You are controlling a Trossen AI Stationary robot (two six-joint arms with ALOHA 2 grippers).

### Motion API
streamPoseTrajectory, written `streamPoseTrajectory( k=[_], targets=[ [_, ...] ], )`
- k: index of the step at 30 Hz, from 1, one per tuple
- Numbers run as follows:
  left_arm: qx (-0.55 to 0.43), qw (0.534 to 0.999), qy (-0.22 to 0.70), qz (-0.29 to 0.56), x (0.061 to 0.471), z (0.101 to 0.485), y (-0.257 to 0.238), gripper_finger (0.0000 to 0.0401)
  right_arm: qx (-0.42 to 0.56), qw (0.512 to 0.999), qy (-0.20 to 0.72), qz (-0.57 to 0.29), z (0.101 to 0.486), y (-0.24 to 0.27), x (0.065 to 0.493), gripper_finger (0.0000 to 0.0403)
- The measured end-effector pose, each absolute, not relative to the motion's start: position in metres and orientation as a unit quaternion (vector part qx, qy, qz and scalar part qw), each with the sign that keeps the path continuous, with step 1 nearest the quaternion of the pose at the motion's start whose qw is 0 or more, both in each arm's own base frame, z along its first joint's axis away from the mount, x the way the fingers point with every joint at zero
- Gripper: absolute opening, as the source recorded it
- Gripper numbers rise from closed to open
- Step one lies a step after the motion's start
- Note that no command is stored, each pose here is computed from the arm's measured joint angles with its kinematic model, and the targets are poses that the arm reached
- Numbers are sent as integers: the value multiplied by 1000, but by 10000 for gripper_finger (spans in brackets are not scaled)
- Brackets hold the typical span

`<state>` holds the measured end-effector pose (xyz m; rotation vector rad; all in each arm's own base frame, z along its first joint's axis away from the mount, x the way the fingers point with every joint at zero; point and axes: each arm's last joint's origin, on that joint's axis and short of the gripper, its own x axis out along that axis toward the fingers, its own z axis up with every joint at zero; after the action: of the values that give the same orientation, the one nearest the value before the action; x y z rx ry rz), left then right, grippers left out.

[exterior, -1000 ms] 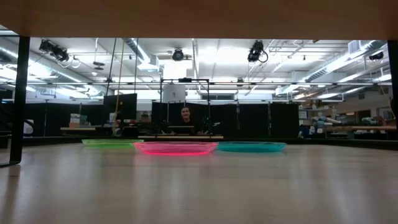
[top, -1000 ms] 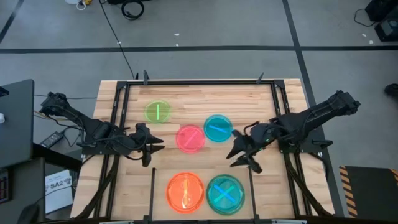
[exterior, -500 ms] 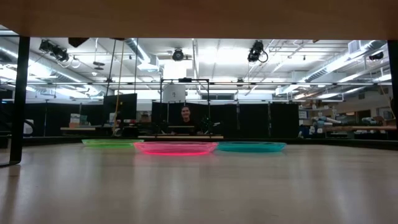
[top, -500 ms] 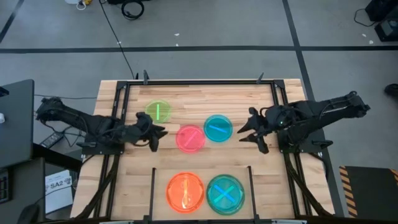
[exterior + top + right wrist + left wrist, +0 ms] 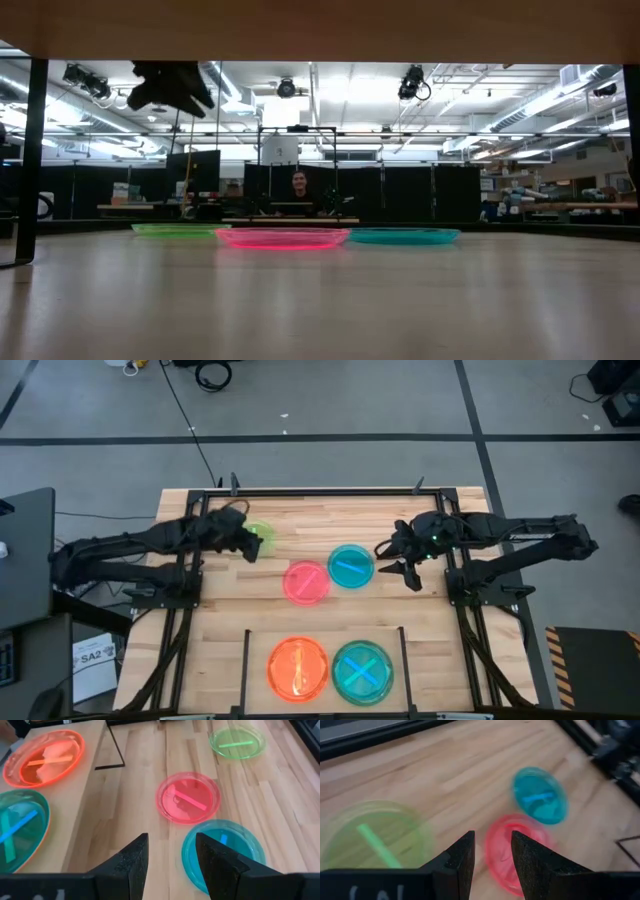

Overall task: Place and stack plates onto a shelf
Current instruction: Stack the green plate on top of the orange plate on the shelf

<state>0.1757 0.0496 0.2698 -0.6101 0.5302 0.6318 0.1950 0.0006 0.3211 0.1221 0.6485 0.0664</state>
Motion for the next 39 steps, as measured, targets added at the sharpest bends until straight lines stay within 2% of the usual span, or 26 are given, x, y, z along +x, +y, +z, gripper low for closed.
streamPoseTrajectory(
  k=[9,13,21,36,39],
  targets=[
    [-308,815,290,395,147,261,94,134,71,937,340,20,312,-11,207,170],
    [-306,794,303,429,133,258,109,134,87,932,349,45,308,-11,210,170],
    [-324,771,327,440,115,248,141,134,94,930,349,64,307,-11,213,170],
    [-393,702,422,417,104,187,202,134,94,930,349,64,307,-11,213,170],
    [-391,707,416,417,107,190,205,134,94,930,349,64,307,-11,213,170]
  ],
)
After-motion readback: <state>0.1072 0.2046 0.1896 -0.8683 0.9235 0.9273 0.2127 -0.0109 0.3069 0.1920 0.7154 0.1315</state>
